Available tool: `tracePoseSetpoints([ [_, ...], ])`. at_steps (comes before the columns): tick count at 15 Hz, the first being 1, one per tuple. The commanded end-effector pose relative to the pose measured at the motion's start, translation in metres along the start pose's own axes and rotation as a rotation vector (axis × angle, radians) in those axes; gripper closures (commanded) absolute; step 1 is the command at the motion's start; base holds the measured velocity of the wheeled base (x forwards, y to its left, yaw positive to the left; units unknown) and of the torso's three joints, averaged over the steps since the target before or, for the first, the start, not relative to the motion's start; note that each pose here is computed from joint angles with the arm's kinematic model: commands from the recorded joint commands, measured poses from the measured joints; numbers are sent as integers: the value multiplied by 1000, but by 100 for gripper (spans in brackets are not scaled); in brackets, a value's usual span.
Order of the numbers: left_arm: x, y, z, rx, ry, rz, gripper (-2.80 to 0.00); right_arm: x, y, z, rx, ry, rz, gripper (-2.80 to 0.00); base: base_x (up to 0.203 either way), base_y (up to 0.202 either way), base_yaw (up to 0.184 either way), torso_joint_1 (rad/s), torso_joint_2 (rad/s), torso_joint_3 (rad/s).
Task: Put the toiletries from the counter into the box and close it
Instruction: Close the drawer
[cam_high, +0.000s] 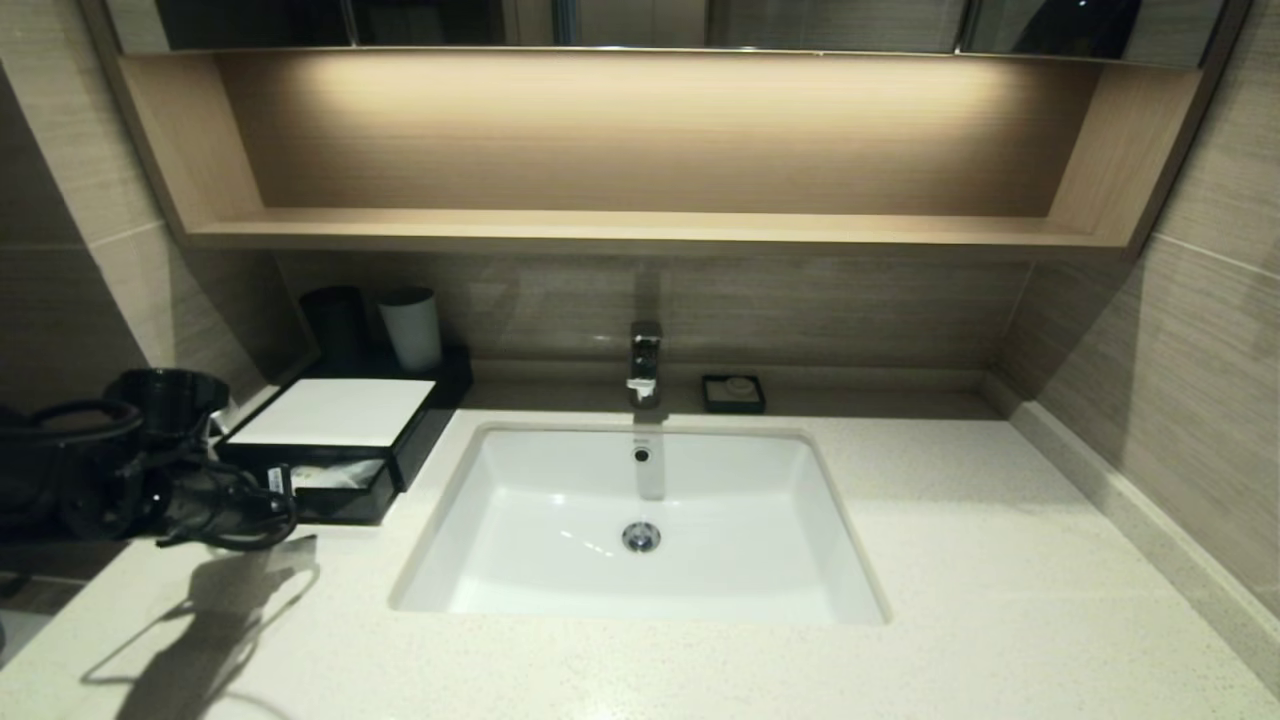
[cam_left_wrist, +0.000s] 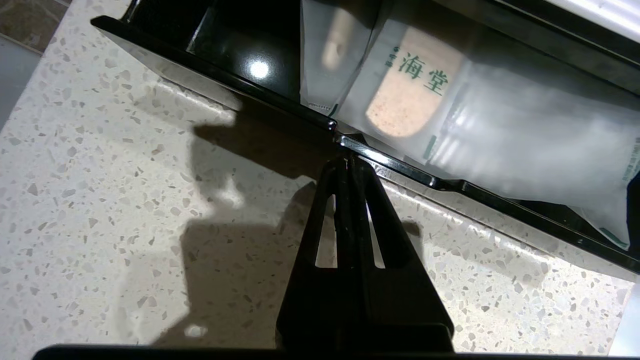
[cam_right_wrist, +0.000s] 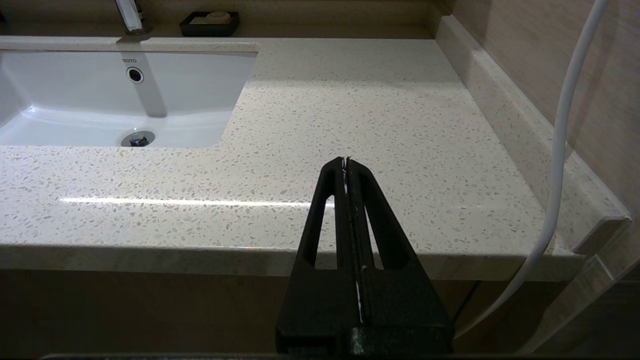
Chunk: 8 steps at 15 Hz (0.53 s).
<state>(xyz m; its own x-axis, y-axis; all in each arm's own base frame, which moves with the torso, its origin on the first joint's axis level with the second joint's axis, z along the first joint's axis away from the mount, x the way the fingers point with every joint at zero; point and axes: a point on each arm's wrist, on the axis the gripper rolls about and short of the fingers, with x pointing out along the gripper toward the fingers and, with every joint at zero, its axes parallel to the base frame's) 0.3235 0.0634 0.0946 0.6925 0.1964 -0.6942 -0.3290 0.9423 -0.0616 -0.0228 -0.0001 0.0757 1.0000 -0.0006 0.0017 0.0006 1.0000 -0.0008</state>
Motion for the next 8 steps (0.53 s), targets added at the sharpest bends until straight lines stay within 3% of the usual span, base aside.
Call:
tracePoseSetpoints([
  [1, 3, -1, -1, 3, 1, -2, 0, 0, 0, 0, -1, -1, 1, 0, 0, 0, 0, 0, 0, 0],
  [8, 15, -6, -1, 5, -39, -13, 0, 0, 0, 0, -1, 1, 1, 0, 0, 0, 0, 0, 0, 0],
])
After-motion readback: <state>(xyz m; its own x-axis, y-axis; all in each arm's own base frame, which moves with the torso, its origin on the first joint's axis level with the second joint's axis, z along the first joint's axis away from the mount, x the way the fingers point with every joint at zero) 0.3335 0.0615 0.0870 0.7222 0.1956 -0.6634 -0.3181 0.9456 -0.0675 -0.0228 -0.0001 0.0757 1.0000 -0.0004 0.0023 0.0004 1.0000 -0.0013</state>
